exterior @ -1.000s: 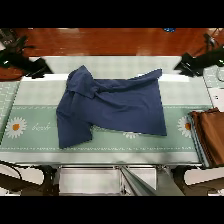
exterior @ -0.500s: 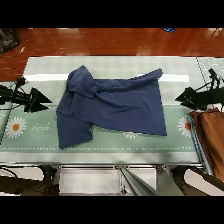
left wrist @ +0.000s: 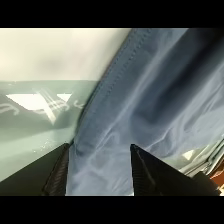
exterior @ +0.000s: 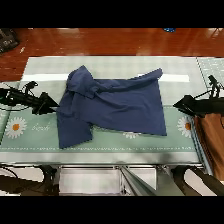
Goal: Fold the shirts.
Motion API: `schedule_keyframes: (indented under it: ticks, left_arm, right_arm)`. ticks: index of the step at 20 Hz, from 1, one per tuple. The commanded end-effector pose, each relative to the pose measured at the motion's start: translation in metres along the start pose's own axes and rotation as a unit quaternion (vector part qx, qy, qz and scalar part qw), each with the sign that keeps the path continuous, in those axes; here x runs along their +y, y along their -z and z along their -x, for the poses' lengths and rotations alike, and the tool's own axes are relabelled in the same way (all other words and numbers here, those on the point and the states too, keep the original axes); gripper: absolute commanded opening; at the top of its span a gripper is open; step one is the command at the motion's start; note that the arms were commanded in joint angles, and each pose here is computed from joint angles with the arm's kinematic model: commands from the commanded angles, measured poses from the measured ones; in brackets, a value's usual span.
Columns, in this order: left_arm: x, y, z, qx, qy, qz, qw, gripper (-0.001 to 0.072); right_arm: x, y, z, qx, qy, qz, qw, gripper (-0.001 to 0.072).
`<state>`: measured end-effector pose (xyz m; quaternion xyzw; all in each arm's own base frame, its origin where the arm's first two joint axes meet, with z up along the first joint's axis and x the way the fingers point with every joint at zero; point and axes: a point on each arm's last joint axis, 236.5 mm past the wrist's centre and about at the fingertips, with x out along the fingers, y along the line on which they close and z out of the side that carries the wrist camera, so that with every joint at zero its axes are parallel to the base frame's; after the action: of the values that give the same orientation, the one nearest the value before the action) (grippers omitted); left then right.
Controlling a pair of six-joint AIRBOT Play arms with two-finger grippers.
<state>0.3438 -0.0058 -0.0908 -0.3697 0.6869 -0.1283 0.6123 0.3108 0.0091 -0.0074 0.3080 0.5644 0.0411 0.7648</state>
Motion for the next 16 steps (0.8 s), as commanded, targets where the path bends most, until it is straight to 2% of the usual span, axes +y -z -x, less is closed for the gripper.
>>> schedule_keyframes:
  ticks: [1,9,10,11,12,16]
  left_arm:
    - [0.0,0.001,-0.005,0.006,-0.014,-0.002,1.0,0.0473]
    - [-0.015,0.011,-0.025,0.03,-0.032,0.029,0.999,0.0471]
    - [-0.02,0.014,-0.031,0.038,-0.036,0.02,0.998,0.0451]
    - [-0.024,0.015,-0.035,0.042,-0.041,0.011,0.998,0.0274]
    - [-0.026,0.016,-0.036,0.043,-0.045,0.001,0.998,0.0011]
    - [-0.037,0.011,-0.026,0.04,-0.047,-0.016,0.998,0.0019]
  right_arm:
    - [0.0,0.002,0.0,0.001,0.0,-0.005,1.0,0.0408]
    - [0.0,-0.001,0.001,-0.005,0.0,-0.006,1.0,0.0409]
    - [-0.001,-0.003,0.001,-0.009,0.001,-0.008,1.0,0.0409]
    - [-0.004,-0.005,0.003,-0.013,0.0,-0.015,1.0,0.0409]
    - [-0.011,-0.007,0.006,-0.016,0.002,-0.025,1.0,0.0409]
    - [-0.053,0.028,0.011,0.041,0.029,-0.073,0.996,0.0409]
